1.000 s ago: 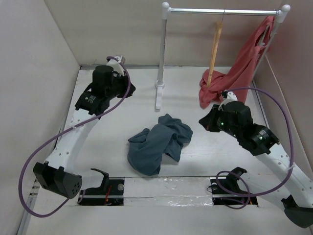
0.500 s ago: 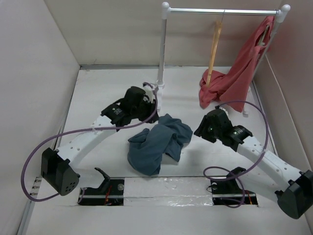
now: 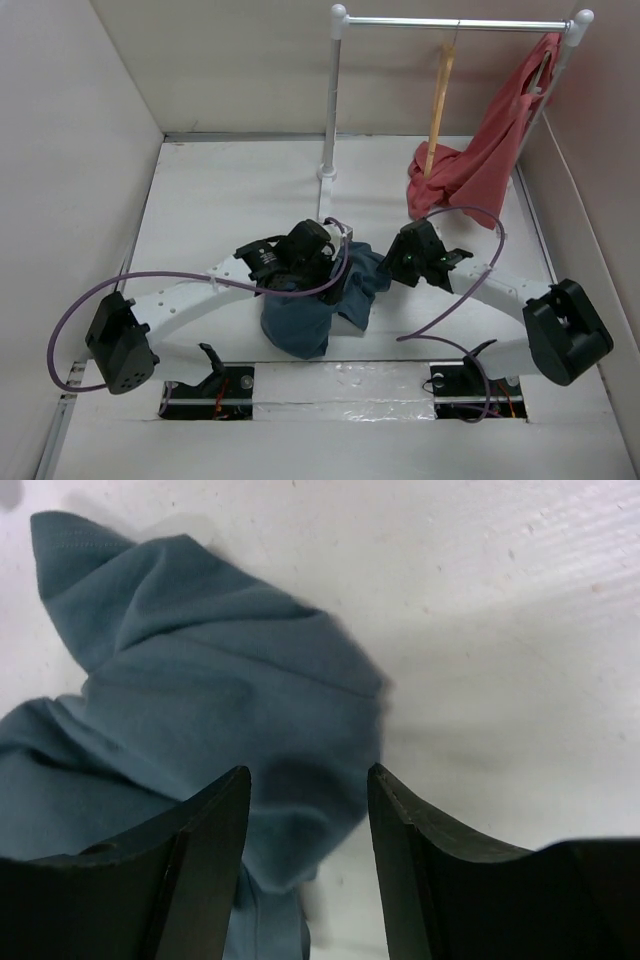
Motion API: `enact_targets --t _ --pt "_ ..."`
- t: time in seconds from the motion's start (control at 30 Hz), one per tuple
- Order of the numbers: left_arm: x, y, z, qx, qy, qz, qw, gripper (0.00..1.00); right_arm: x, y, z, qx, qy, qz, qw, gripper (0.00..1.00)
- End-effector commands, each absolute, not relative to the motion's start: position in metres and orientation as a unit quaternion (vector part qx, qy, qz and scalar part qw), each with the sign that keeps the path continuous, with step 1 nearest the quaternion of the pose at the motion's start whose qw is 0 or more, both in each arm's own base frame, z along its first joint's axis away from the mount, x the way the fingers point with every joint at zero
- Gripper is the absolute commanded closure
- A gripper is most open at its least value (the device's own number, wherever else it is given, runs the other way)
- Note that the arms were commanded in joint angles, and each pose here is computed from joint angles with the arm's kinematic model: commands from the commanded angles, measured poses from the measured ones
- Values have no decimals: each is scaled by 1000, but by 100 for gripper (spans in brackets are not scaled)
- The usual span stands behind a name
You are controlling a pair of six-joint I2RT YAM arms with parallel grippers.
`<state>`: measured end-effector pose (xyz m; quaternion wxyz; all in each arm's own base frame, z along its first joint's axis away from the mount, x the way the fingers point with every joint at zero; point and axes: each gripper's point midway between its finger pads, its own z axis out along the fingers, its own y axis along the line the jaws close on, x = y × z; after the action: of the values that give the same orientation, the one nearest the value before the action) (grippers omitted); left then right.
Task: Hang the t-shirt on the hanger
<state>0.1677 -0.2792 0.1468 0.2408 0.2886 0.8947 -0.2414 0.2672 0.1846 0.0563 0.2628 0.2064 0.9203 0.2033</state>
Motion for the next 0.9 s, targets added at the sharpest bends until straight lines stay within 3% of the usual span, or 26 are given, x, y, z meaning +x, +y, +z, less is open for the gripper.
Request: enact_targets --t 0.0,0.1,0.17,0.2,0.23,0.3,0.33,0.47,0.67,0.87 --pt "174 -269 135 273 906 -212 244 34 299 200 69 215 897 237 305 44" --pt "177 -265 124 275 911 -192 239 39 302 197 54 219 904 215 298 44" --pt "176 -264 112 279 914 -187 229 47 307 197 53 218 901 221 304 52" --pt "175 -264 109 280 914 -186 227 63 308 197 55 217 899 225 308 58" --pt "175 -263 105 278 916 -183 225 71 310 198 59 214 897 226 315 77" --pt "182 -257 98 269 921 -160 233 96 315 197 74 210 889 224 338 90" --pt "188 -252 100 261 923 -141 246 100 316 200 86 199 889 222 346 96" --pt "244 -219 163 183 916 -113 338 100 309 214 172 147 861 222 433 100" --pt "289 -153 231 82 896 -104 424 100 295 243 292 81 806 268 521 100" --pt "303 -107 316 14 855 -74 513 100 282 266 428 17 748 301 592 100"
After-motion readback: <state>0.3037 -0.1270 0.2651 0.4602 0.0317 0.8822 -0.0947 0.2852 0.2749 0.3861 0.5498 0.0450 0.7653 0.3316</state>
